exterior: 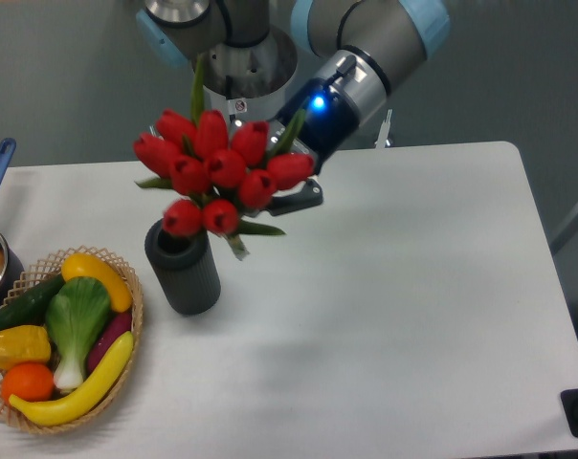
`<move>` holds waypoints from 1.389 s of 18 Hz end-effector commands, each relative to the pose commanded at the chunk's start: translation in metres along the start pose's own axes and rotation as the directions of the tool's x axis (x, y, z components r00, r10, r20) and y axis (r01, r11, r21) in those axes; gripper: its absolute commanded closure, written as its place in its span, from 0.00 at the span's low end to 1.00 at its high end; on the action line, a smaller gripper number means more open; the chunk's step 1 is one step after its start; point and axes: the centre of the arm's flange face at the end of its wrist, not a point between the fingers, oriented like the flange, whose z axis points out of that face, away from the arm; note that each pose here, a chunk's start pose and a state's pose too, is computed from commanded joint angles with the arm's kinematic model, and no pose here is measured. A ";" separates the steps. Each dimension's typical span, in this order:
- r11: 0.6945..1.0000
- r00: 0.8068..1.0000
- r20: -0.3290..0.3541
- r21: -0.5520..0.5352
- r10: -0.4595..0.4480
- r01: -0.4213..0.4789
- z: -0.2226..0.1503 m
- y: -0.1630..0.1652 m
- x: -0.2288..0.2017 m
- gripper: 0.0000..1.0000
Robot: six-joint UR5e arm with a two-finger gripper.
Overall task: Insert the flowers into the vase
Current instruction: 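Carry the red tulips up and over to the black vase, then lower the tulip stems down into the black vase opening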
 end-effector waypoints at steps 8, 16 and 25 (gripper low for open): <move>1.000 0.998 -0.064 -0.009 0.000 0.000 0.026 0.021 0.044 1.00; 1.000 0.996 -0.093 -0.015 0.019 -0.020 0.037 0.056 0.052 1.00; 0.999 0.992 -0.114 -0.020 0.048 -0.051 0.046 0.105 0.048 1.00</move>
